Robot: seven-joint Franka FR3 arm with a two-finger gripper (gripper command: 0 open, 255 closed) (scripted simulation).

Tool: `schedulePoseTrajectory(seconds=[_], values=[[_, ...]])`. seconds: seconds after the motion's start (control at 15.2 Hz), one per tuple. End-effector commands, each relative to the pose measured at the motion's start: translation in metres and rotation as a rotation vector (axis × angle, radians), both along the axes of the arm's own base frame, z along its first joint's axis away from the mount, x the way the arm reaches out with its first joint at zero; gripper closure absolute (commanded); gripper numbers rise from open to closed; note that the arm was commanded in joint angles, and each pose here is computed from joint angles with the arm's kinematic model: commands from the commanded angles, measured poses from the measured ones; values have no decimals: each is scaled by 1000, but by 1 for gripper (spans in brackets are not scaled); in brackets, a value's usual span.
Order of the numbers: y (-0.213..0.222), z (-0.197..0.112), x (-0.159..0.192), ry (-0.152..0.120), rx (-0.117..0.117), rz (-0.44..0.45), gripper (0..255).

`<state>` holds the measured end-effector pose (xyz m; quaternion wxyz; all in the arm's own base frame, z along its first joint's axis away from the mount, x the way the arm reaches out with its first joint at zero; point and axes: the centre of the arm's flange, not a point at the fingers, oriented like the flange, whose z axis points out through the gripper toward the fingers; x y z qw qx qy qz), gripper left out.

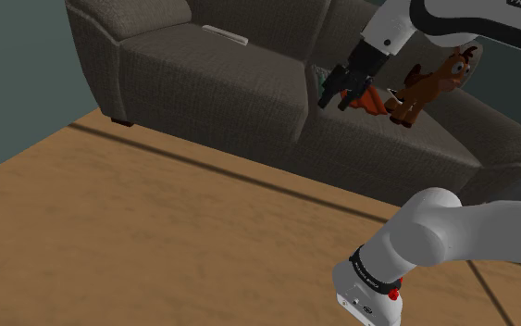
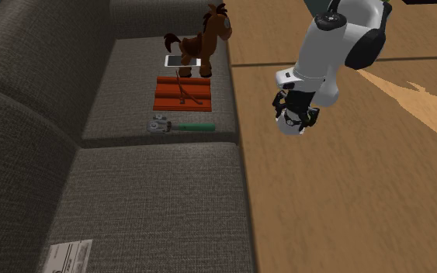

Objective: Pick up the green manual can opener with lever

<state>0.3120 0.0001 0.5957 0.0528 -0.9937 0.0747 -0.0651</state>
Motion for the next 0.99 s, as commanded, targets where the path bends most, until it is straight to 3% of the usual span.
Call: schedulePoseTrajectory(seconds=[0.0, 0.92], values=[[0, 0, 0, 0, 0, 0, 0], [-114, -2, 134, 19, -33, -326, 0]])
